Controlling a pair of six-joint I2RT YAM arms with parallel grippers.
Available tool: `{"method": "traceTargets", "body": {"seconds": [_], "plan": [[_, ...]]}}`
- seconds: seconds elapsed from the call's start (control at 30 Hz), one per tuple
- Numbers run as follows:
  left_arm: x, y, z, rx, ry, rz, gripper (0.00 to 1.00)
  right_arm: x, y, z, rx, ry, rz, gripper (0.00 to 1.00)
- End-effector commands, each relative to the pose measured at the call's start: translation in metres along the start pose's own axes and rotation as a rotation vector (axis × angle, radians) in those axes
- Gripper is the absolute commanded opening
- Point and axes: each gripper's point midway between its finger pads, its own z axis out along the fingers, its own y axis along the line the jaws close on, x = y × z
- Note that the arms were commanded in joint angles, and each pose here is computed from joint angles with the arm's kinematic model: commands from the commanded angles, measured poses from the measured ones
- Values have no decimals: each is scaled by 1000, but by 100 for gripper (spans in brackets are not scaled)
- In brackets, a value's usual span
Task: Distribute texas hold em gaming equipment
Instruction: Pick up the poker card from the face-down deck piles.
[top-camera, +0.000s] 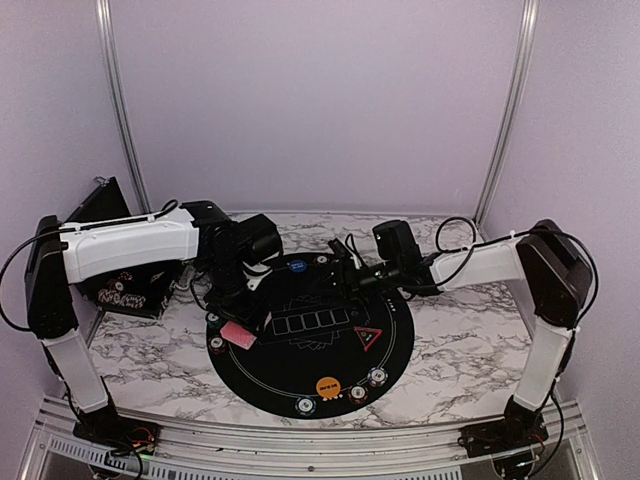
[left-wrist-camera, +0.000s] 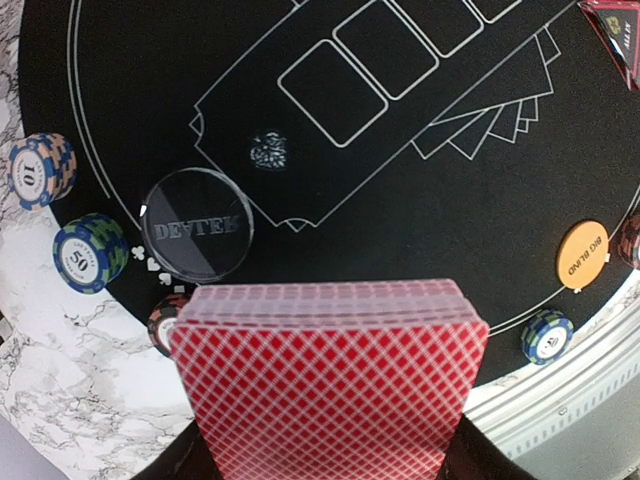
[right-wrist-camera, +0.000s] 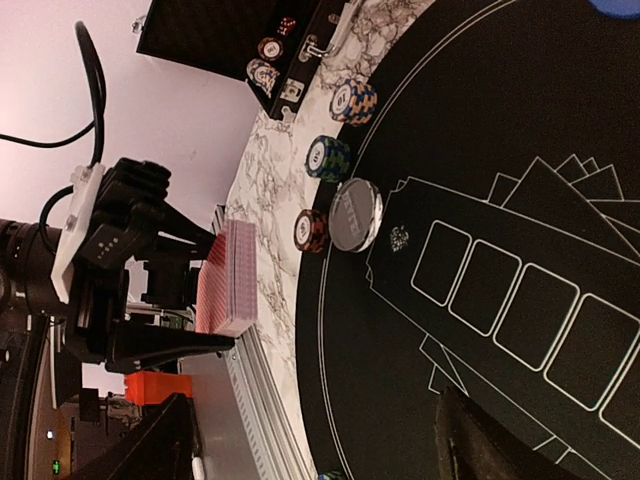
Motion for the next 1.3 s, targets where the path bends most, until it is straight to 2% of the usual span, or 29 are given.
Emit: {"method": "traceTargets", "body": {"seconds": [0.0,0.33,1.27], "plan": [[4,-15,-4,36,33,66,51,0,21,10,-103,21,-5,81],[2,-30,-6,68,29,113,52,15,24,35,-157,63,39,80],[-1,-46,-9,80,14,165,52,32,41,69,-220,130,55,77]]}}
